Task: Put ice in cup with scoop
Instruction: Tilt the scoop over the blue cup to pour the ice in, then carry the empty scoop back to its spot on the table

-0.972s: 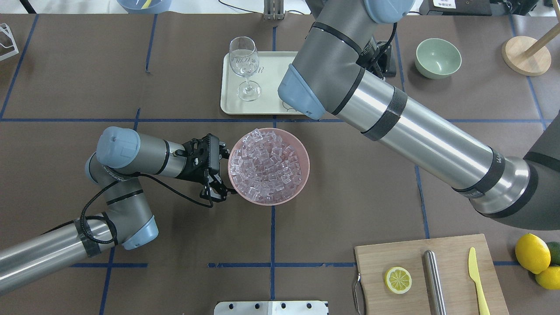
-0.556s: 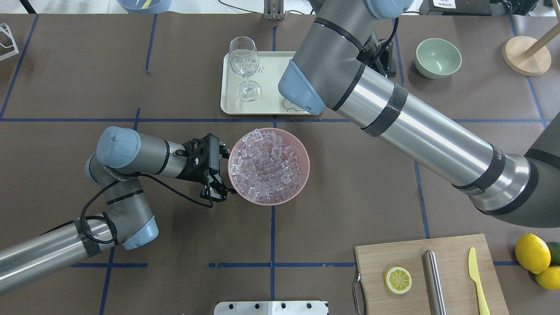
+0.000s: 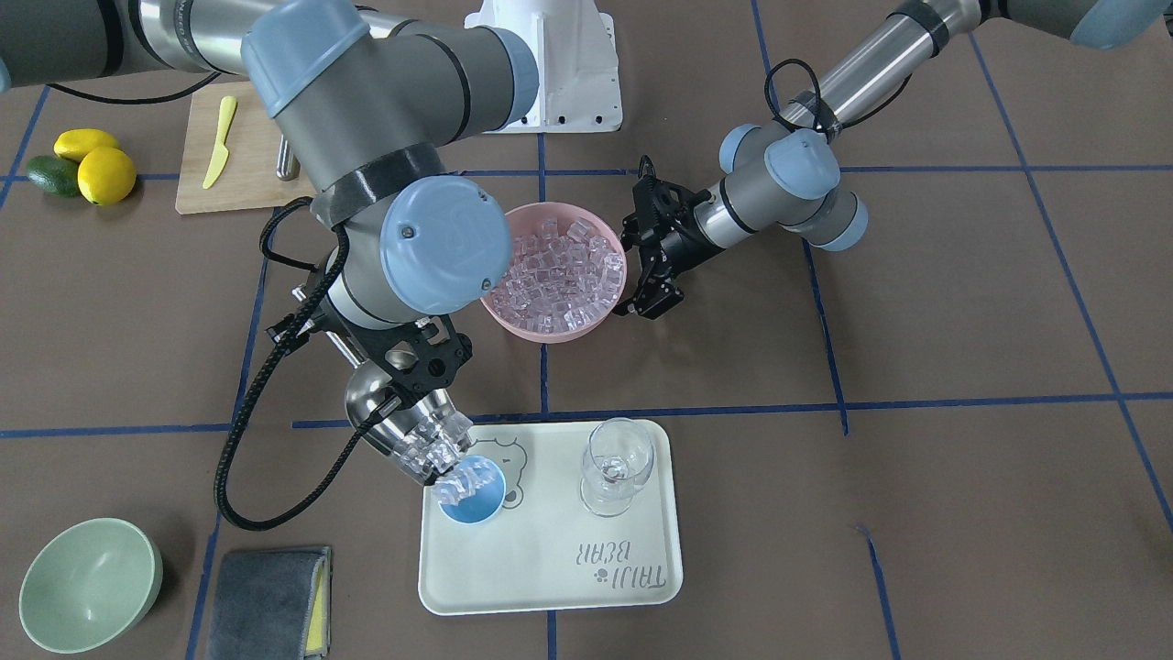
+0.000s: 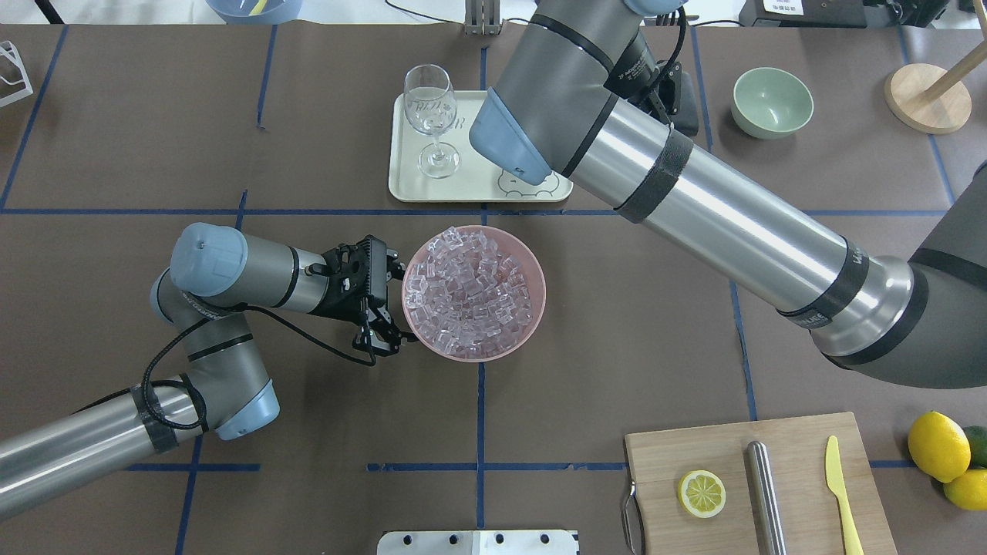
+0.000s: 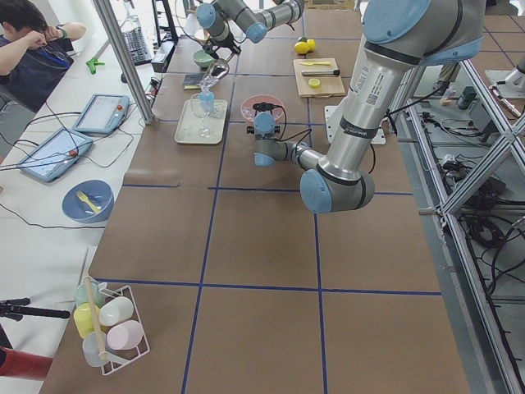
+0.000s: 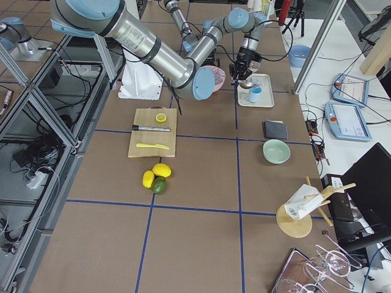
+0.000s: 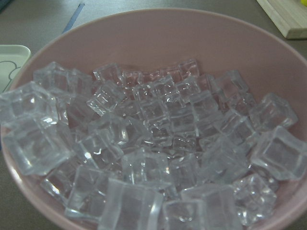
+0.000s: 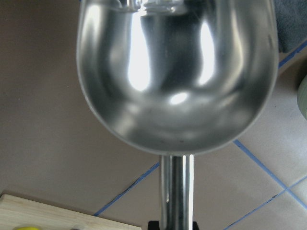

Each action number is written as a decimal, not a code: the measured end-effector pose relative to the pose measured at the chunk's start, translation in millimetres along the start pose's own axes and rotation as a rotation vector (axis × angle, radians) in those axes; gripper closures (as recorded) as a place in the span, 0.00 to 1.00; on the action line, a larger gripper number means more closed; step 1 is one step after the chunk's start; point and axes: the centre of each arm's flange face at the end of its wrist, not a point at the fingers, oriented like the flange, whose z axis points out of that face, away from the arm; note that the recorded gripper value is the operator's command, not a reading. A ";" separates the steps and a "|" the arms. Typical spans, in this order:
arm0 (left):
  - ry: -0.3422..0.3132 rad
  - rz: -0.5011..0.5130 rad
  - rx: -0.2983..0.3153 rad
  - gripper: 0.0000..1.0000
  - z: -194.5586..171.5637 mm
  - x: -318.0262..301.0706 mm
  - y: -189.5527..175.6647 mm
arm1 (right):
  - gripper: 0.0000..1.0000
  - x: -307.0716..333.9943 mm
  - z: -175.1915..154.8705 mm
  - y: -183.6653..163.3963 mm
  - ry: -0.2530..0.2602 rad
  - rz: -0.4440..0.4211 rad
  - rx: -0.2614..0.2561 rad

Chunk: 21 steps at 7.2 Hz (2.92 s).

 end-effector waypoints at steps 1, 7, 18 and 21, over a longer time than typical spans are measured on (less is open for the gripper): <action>0.000 0.000 0.001 0.00 -0.1 0.0 -0.1 | 1.00 0.3 0.5 -0.4 0.000 -0.002 -0.003; 0.000 0.001 0.001 0.00 -0.1 0.1 -0.1 | 1.00 -0.2 0.2 -0.3 0.002 -0.005 -0.002; 0.001 0.001 0.002 0.00 0.2 0.4 -0.9 | 1.00 55.5 87.0 142.2 -0.186 0.237 0.138; 0.001 0.001 0.003 0.00 0.2 0.9 -1.0 | 1.00 54.7 154.0 217.3 -0.284 0.471 0.159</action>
